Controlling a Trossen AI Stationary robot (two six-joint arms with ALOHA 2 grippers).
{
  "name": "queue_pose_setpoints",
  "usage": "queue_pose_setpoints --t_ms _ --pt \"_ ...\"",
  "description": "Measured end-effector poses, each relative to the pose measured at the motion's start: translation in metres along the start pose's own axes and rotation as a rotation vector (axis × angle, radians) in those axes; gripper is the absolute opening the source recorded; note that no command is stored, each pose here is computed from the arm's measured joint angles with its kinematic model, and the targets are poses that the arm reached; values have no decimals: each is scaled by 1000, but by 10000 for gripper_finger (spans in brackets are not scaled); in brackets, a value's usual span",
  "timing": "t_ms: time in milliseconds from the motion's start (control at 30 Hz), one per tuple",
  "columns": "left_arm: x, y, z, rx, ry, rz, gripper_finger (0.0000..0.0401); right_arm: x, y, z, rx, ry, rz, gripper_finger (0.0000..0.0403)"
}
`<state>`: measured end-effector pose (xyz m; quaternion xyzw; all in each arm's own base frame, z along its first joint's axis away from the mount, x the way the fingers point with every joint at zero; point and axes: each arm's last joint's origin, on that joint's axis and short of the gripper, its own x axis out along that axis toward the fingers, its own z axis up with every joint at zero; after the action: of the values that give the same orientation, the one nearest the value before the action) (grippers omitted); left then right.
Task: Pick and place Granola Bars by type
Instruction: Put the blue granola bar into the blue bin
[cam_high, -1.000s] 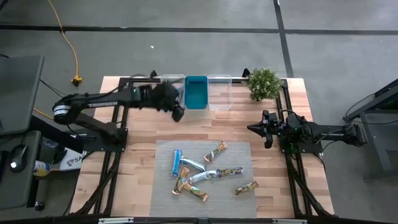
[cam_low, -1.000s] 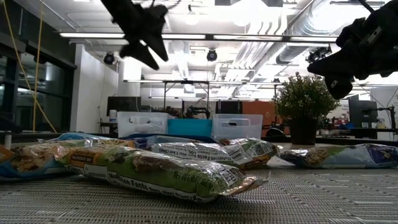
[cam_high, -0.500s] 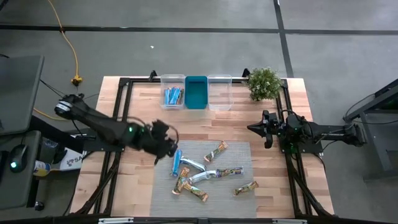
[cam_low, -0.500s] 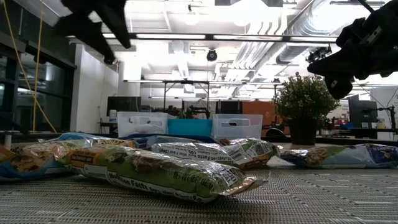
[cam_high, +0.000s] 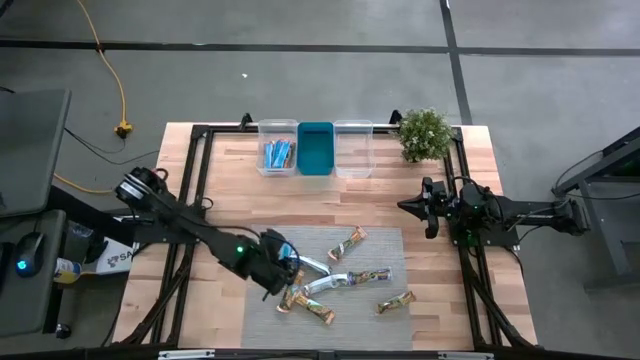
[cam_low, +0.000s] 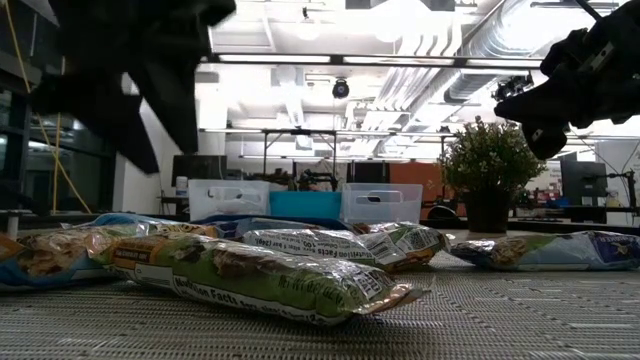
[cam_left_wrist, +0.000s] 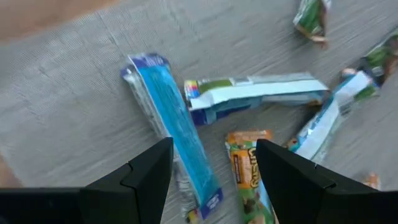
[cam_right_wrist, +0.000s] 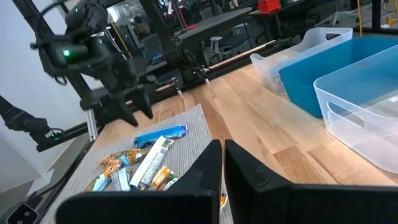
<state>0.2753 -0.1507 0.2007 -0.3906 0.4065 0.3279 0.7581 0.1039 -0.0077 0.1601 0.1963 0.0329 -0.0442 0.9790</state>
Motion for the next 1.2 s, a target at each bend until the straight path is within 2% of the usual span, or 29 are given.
queue_pose_setpoints --t_ms 400,700,867,967,1200 --pt "33 -12 -17 4 96 155 227 0 0 0 0 -1 0 0" --pt "53 -14 -27 13 154 203 227 0 0 0 0 -1 1 0" --pt "54 -13 -28 18 153 212 224 0 0 0 0 -1 0 0" --pt "54 -12 -28 24 148 225 206 0 0 0 0 -1 0 0" --pt "55 -10 -28 54 151 235 128 0 0 0 0 -1 0 0"
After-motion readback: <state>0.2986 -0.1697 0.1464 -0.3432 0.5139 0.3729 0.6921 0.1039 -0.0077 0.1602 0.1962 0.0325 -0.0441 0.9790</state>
